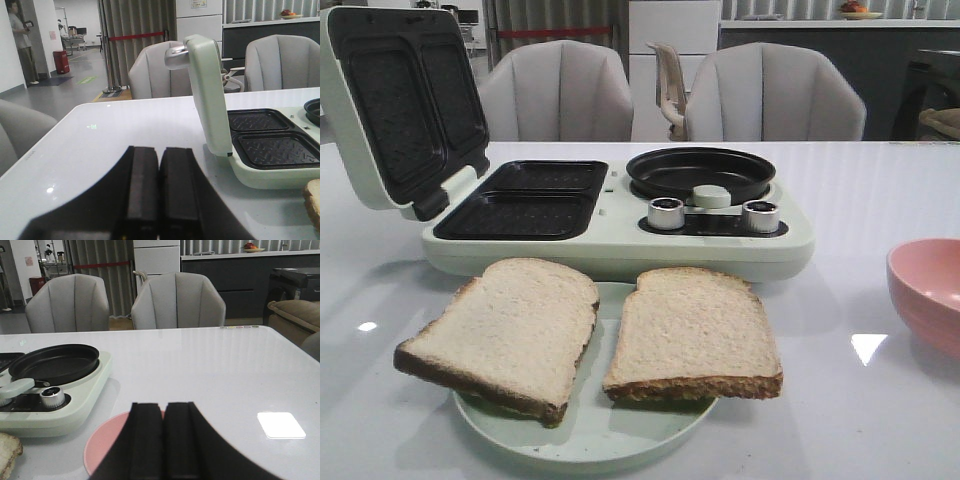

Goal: Make breakfast with bread and shrimp

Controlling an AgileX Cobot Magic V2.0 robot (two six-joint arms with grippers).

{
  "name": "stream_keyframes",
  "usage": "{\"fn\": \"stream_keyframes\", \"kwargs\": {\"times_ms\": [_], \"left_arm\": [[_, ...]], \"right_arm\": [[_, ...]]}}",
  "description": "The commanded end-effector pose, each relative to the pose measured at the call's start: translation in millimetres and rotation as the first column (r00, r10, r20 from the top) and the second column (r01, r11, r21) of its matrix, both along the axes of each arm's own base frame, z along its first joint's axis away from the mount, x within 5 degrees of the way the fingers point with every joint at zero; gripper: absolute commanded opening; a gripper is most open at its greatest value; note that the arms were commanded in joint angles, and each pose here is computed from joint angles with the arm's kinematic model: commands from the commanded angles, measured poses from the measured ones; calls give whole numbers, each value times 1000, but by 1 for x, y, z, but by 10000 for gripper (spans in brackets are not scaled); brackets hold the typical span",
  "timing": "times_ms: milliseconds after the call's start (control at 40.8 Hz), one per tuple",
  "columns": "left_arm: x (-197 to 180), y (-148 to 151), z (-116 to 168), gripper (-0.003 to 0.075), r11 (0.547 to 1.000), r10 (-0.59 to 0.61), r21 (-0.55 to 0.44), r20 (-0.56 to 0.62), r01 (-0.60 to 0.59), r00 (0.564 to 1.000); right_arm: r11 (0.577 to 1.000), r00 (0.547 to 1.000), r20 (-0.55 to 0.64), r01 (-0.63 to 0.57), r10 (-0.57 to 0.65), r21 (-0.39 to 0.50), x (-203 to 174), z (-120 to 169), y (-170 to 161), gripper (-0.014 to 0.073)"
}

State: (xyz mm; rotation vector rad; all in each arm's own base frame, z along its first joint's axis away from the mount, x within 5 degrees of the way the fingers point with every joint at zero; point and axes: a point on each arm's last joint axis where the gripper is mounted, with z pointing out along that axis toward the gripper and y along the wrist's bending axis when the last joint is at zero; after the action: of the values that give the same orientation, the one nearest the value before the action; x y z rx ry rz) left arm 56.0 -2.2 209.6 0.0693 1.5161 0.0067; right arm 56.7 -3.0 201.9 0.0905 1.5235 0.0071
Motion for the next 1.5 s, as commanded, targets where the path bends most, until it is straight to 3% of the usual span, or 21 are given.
{"fn": "stream_keyframes", "kwargs": {"times_ms": [0, 858, 1177, 1324, 1471], "left_arm": [[-2, 0, 7, 101, 1000, -5, -12, 100, 6, 995], [-2, 0, 7, 101, 1000, -5, -12, 100, 6, 995], [-3, -1, 13, 101, 1000, -9, -14, 171, 11, 985], [-9, -1, 32, 101, 1000, -13, -17, 304, 19, 952], [-21, 0, 71, 101, 1000, -9, -19, 371, 17, 929]], "right_arm": [[1000, 991, 131, 8, -6, -16, -4, 16, 0, 39], [1000, 991, 133, -20, 22, -16, -4, 16, 1, 39], [1000, 985, 169, -16, 19, -17, -4, 19, 1, 39], [1000, 968, 252, -11, 16, -20, -9, 38, 1, 39], [1000, 944, 329, -14, 22, -26, -23, 82, 2, 39]]}}
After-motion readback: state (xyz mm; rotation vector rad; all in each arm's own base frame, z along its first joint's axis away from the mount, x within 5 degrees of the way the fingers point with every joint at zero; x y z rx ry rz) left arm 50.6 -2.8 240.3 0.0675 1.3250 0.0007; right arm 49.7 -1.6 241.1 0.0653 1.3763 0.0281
